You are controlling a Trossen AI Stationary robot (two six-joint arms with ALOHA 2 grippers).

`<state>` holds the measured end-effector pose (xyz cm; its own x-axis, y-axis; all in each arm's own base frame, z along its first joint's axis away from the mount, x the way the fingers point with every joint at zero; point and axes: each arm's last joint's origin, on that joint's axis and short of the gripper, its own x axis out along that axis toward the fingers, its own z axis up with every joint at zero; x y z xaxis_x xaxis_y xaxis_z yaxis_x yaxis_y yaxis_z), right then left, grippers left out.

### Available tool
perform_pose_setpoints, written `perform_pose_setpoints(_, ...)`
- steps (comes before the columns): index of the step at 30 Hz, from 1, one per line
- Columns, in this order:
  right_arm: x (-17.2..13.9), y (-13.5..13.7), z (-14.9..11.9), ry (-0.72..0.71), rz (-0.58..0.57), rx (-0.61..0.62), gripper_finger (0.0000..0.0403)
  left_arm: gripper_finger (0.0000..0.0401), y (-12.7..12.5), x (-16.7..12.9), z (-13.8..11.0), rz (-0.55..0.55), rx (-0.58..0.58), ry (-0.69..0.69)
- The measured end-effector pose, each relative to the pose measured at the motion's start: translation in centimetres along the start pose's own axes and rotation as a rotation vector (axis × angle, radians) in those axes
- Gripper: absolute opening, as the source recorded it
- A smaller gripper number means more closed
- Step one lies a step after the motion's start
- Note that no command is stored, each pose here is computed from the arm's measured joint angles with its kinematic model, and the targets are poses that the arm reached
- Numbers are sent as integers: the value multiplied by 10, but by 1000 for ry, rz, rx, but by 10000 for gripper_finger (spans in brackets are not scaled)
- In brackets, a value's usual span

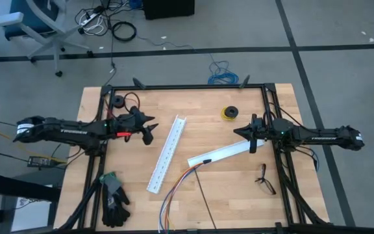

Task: Ziptie cables
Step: Move the white cable duct to the top of the table

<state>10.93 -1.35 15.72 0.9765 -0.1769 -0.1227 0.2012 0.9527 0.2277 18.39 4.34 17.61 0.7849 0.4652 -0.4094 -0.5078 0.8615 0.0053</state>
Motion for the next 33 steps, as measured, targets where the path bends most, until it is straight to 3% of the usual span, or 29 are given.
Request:
perform_pose_setpoints(20, 0, 0, 0, 0, 0, 0, 2, 185, -16, 40, 3, 41, -14, 85)
perform_pose_setpoints(33, 0, 0, 0, -1, 0, 0, 2, 185, -47, 33, 7, -17, -23, 73)
